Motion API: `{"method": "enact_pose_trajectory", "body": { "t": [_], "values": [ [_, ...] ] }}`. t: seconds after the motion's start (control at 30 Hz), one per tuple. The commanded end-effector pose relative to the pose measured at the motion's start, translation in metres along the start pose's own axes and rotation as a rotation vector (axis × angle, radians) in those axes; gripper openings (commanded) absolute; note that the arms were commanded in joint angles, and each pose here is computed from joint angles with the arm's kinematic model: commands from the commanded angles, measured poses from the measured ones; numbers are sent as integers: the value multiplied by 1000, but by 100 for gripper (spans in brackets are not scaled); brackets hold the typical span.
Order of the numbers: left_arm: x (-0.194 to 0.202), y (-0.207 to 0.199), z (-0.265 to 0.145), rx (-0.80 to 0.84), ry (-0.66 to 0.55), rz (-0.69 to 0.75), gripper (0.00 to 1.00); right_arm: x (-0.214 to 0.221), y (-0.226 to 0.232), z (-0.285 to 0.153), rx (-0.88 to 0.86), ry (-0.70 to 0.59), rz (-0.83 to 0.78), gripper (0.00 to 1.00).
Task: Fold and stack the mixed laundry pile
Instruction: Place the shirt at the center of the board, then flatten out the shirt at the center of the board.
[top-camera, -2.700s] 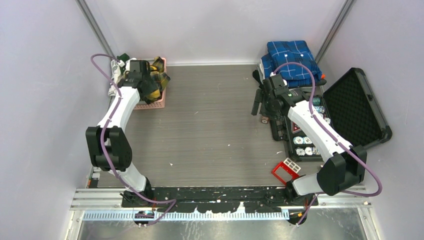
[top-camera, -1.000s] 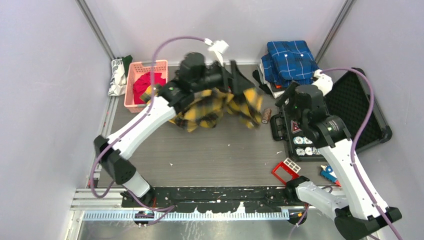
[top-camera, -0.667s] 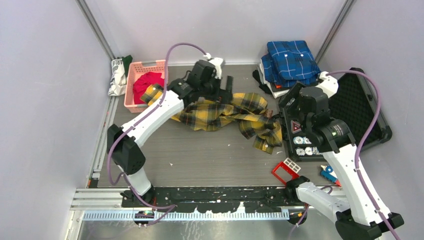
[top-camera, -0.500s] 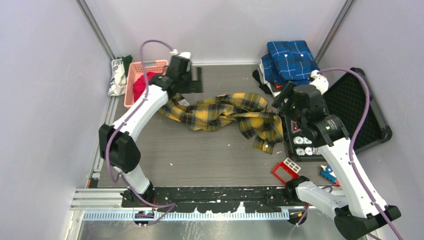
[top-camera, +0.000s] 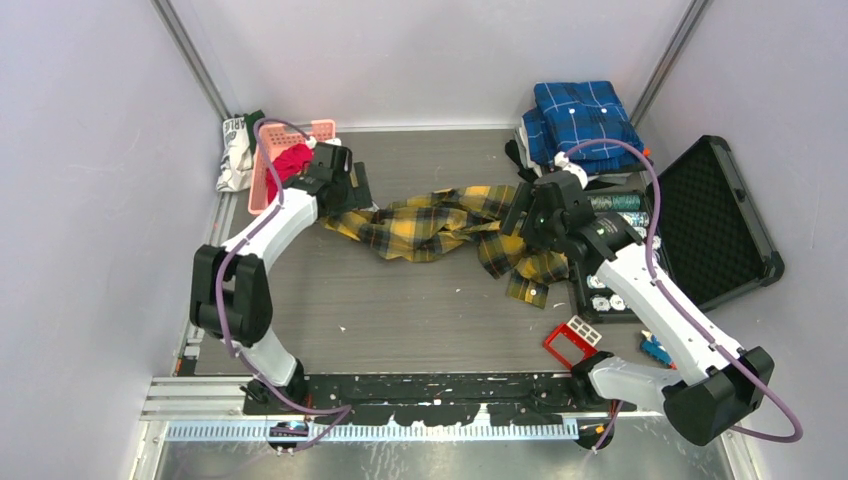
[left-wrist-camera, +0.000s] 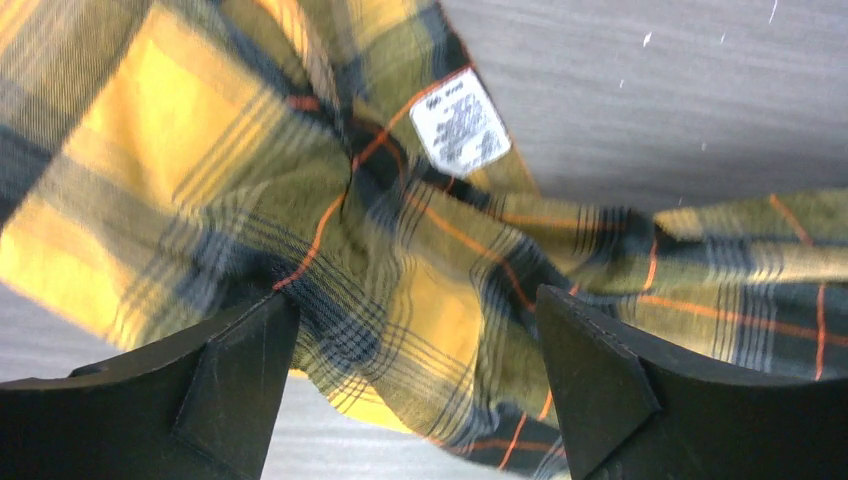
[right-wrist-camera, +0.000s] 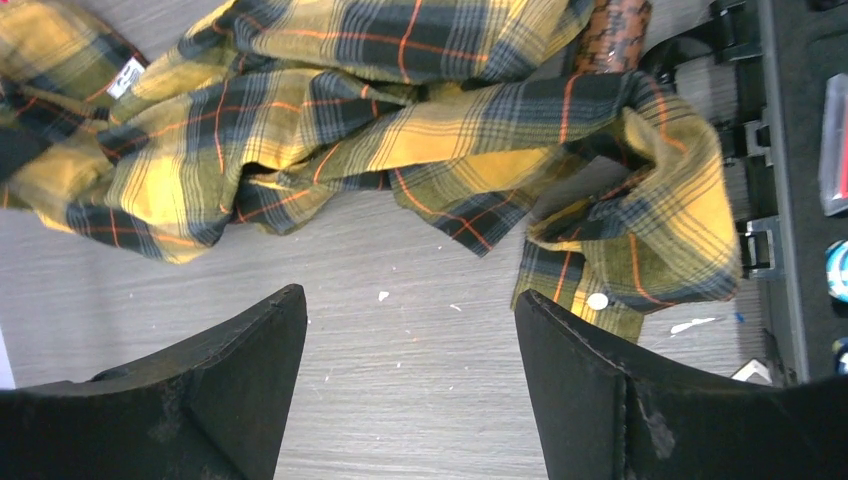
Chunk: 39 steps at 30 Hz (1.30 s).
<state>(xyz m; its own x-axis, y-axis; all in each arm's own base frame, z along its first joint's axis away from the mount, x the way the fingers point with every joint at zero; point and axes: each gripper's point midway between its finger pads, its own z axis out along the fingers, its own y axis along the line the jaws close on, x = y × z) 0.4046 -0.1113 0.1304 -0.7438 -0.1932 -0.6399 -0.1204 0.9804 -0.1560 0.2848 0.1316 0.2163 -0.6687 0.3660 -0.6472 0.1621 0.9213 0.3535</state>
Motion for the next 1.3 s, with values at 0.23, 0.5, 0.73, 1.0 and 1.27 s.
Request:
{"method": "enact_pose_trajectory", "body": {
  "t": [0.23, 0.5, 0.73, 1.0, 1.27],
  "values": [
    [-92, -44, 47, 91, -143, -24, 73, 11, 15, 4, -32, 1, 5, 80],
    [-71, -10, 120, -10, 24, -42, 70, 18, 16, 8, -25, 20, -13, 77],
    [-75, 46, 145, -120, 49, -105, 71, 23, 15, 10, -22, 31, -18, 76],
    [-105, 140, 160, -239, 28, -280, 71, 27, 16, 13, -25, 40, -22, 76],
    [-146, 159, 121, -213, -76, -325, 84, 24, 14, 6, -21, 29, -33, 76]
  ]
}}
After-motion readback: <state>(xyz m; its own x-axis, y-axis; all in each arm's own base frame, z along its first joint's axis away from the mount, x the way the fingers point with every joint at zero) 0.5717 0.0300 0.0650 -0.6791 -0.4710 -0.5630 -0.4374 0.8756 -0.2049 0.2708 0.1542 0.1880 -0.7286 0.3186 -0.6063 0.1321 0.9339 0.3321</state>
